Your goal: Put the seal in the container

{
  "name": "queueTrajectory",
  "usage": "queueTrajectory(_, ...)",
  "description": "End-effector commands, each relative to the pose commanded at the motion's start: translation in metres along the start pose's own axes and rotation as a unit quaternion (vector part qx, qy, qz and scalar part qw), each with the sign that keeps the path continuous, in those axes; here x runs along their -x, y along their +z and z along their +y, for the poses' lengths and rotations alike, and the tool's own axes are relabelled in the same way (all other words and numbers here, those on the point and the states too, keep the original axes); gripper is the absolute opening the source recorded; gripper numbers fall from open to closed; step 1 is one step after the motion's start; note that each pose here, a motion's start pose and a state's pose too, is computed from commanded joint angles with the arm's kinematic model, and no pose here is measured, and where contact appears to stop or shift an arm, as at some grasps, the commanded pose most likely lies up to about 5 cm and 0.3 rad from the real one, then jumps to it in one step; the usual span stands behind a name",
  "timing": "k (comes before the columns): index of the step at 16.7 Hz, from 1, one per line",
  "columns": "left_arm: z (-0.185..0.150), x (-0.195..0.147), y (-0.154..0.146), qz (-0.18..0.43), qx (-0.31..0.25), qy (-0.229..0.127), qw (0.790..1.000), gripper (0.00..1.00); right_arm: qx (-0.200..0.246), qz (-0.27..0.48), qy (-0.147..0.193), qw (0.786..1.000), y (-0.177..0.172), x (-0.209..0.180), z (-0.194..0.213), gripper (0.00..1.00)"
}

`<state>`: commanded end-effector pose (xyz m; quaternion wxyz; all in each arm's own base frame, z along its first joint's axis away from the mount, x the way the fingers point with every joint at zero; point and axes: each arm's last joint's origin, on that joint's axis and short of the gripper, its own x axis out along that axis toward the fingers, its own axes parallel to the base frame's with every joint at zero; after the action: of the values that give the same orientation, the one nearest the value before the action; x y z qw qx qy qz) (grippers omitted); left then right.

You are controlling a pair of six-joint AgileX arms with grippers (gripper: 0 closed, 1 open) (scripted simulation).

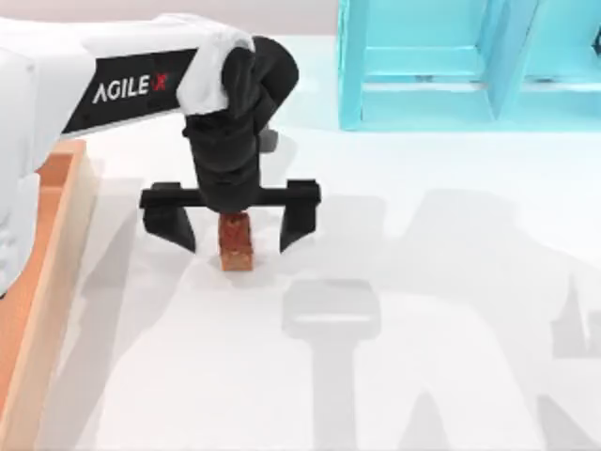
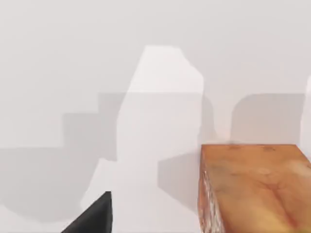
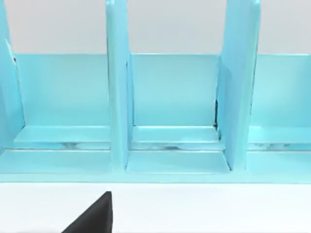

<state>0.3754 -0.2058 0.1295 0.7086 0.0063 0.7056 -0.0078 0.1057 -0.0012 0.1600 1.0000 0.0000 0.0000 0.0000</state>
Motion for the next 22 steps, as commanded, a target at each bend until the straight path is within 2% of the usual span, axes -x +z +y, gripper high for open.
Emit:
queueTrajectory(5,0.0007,-0.0088,-0.0017,0.002,0.0,0.001,1.0,1.0,0.0,0.0,0.0,1.0,0.0,0.0,0.0,1.0)
queueTrajectory(18,0.0007,-0.0088,-0.0017,0.002,0.0,0.001,1.0,0.02,0.0,0.0,0.0,1.0,0.0,0.0,0.0,1.0)
queueTrajectory(22,0.0007,-0.0088,-0.0017,0.002,0.0,0.001,1.0,0.0,0.0,0.0,0.0,1.0,0.0,0.0,0.0,1.0)
